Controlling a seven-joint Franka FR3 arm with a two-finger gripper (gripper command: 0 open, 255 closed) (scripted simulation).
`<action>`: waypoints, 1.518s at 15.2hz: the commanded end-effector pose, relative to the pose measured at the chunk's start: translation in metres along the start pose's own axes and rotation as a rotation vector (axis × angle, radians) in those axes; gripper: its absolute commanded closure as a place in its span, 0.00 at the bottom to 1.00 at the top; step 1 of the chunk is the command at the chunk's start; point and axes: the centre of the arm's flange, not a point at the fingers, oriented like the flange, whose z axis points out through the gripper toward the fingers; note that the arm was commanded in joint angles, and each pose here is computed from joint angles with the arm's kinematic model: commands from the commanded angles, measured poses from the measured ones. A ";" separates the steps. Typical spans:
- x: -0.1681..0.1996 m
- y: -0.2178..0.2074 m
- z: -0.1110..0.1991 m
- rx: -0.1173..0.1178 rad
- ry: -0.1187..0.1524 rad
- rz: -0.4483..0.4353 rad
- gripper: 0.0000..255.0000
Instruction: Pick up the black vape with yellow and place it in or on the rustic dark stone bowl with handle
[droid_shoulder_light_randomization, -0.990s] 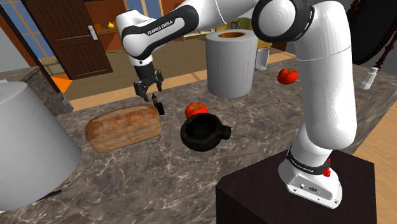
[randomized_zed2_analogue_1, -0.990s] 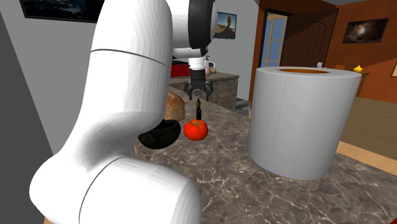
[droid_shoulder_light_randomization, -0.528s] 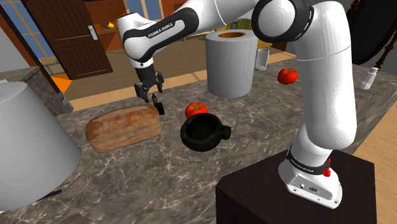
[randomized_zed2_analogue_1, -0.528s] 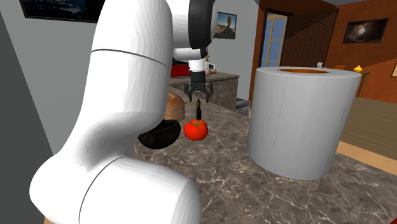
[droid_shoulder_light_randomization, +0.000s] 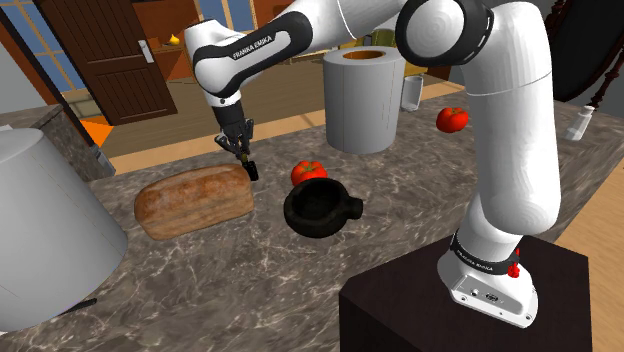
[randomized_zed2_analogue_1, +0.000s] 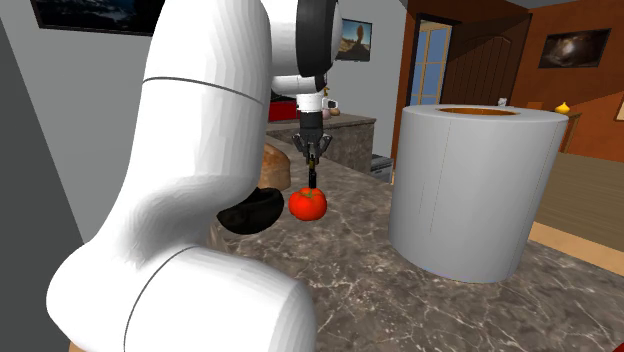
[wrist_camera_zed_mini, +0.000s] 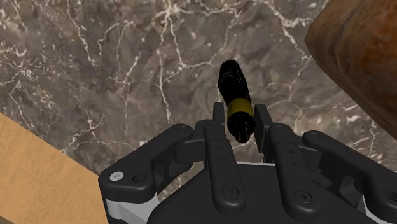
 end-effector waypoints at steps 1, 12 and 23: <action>0.000 0.000 0.001 0.000 -0.002 0.000 1.00; 0.000 0.002 -0.046 0.000 -0.002 0.000 1.00; -0.001 0.004 -0.104 0.000 -0.002 0.000 1.00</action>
